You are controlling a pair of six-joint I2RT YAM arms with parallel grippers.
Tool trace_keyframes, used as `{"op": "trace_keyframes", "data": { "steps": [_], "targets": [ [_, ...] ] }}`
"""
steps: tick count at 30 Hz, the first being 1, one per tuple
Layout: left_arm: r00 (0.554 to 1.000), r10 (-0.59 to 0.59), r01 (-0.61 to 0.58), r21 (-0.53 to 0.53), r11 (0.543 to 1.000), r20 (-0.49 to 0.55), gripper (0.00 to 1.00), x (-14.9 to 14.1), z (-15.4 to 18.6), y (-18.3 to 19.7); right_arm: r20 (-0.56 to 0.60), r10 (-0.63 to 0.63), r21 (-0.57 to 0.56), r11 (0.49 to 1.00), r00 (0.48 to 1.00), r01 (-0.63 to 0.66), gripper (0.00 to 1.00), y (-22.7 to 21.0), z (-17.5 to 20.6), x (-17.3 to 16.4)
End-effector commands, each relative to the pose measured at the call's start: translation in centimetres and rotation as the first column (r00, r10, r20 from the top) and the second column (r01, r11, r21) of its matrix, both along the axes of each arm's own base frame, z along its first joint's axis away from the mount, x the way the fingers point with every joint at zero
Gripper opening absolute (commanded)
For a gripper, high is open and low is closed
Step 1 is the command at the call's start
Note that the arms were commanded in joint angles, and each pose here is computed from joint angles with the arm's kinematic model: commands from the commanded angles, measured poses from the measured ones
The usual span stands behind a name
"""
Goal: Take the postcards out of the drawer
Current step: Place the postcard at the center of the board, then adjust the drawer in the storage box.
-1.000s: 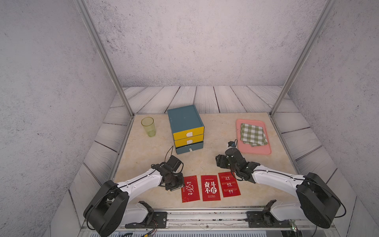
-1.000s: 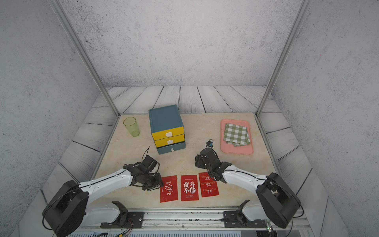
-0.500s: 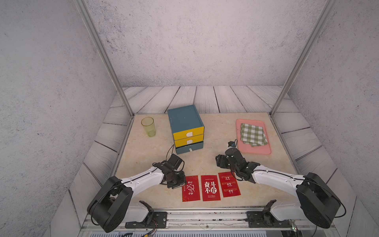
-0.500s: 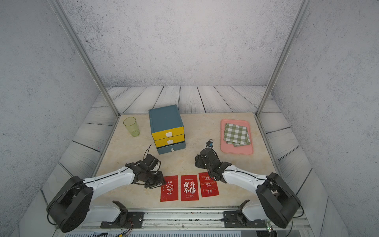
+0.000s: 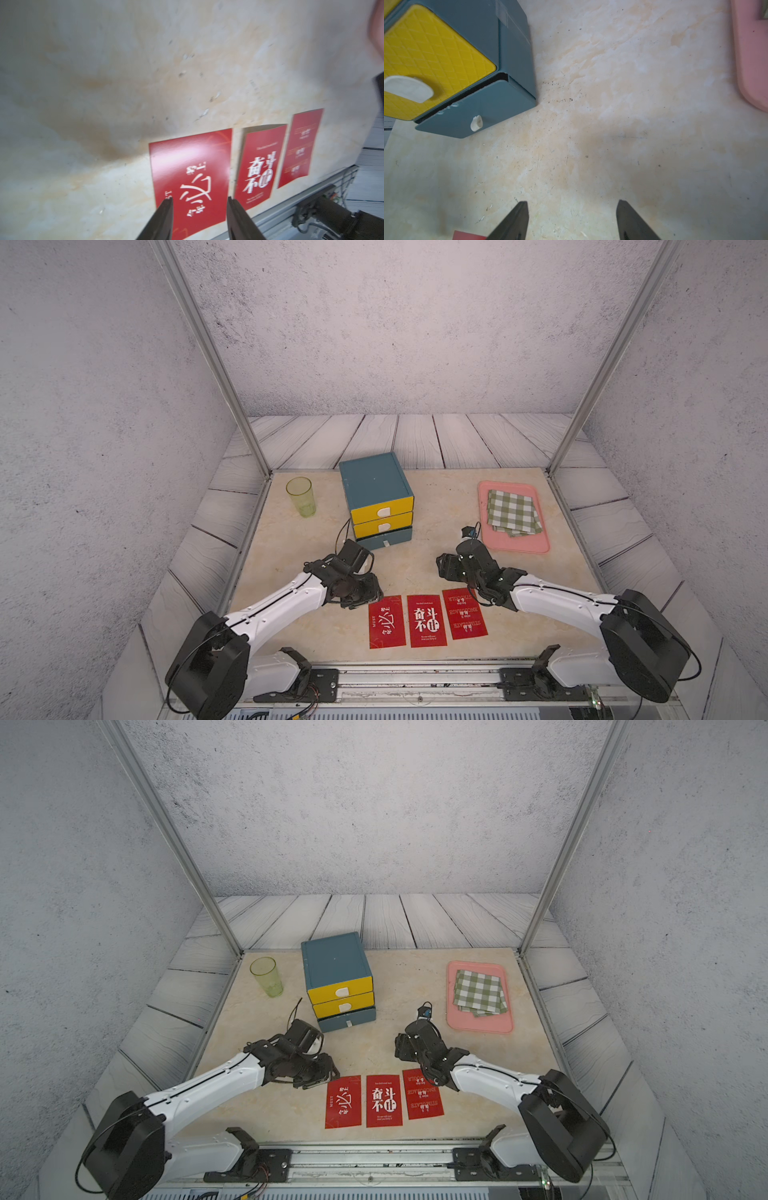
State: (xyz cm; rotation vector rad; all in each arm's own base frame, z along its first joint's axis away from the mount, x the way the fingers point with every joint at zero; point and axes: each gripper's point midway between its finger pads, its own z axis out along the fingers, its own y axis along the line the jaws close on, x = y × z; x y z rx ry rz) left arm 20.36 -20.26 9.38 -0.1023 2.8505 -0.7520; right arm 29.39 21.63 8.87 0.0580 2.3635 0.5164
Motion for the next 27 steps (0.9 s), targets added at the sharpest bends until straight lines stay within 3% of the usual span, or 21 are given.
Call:
{"op": "trace_keyframes", "data": {
  "steps": [1,6,11,19,27],
  "targets": [
    [0.991,-0.021,0.02,0.006,1.0,0.132,0.47,1.1,5.3,0.6,-0.004,-0.004,0.055,0.998,1.0,0.004,0.7,0.5,0.4,0.1],
    [0.925,-0.02,0.022,-0.003,1.0,0.379,0.47,4.5,14.1,1.3,-0.032,0.005,0.17,0.985,0.999,0.001,0.61,3.0,-0.4,0.8],
    [0.872,-0.015,0.026,-0.016,1.0,0.489,0.47,9.6,20.1,2.1,-0.061,0.006,0.243,0.97,0.998,0.009,0.52,6.2,-1.5,2.6],
    [0.856,-0.02,0.068,-0.073,0.995,0.517,0.47,16.8,22.4,0.5,-0.083,-0.007,0.427,0.903,0.997,0.042,0.46,10.8,-2.9,5.8],
    [0.88,-0.022,0.063,-0.072,0.995,0.475,0.48,20.0,19.9,0.2,-0.07,-0.052,0.542,0.836,0.996,0.082,0.43,13.1,-3.9,8.4]
  ]
}}
